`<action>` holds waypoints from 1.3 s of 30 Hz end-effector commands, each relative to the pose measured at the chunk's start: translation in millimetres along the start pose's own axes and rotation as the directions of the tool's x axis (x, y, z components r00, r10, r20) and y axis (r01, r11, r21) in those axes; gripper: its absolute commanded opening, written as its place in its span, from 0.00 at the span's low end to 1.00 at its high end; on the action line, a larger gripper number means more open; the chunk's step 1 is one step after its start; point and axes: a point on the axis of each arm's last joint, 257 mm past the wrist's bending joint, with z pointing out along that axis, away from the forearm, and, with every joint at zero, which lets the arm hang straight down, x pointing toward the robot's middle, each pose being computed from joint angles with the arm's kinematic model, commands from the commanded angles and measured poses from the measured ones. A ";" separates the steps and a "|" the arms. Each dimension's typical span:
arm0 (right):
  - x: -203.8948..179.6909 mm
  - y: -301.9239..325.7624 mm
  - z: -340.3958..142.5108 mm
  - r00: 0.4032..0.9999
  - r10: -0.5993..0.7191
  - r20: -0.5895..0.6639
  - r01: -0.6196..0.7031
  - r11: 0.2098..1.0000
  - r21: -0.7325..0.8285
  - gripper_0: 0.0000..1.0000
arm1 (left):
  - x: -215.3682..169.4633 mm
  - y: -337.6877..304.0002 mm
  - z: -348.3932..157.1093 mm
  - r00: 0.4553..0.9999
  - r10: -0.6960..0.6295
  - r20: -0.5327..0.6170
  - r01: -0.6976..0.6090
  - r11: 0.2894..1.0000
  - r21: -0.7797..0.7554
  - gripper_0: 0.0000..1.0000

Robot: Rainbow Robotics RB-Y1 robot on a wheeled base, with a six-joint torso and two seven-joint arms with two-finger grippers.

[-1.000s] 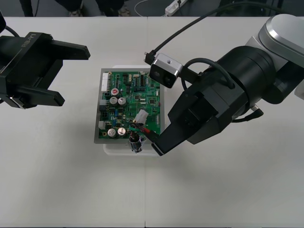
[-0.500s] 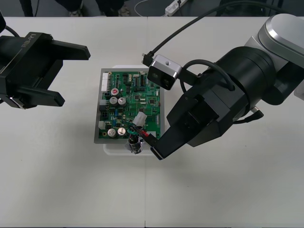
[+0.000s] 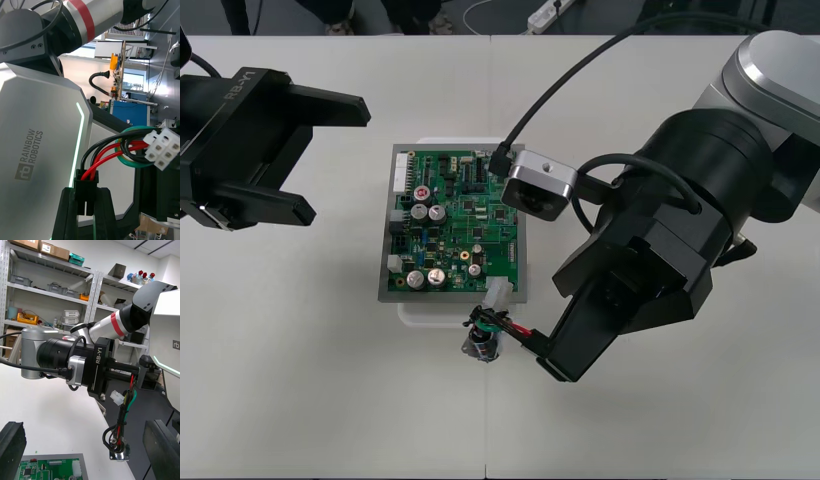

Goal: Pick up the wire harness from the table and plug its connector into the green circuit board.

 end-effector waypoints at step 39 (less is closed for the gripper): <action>4.9 8.7 -7.5 0.998 0.018 -0.068 -0.016 0.999 0.028 0.00 | -0.6 -41.1 22.6 0.997 0.076 -0.018 -0.073 0.989 0.130 0.91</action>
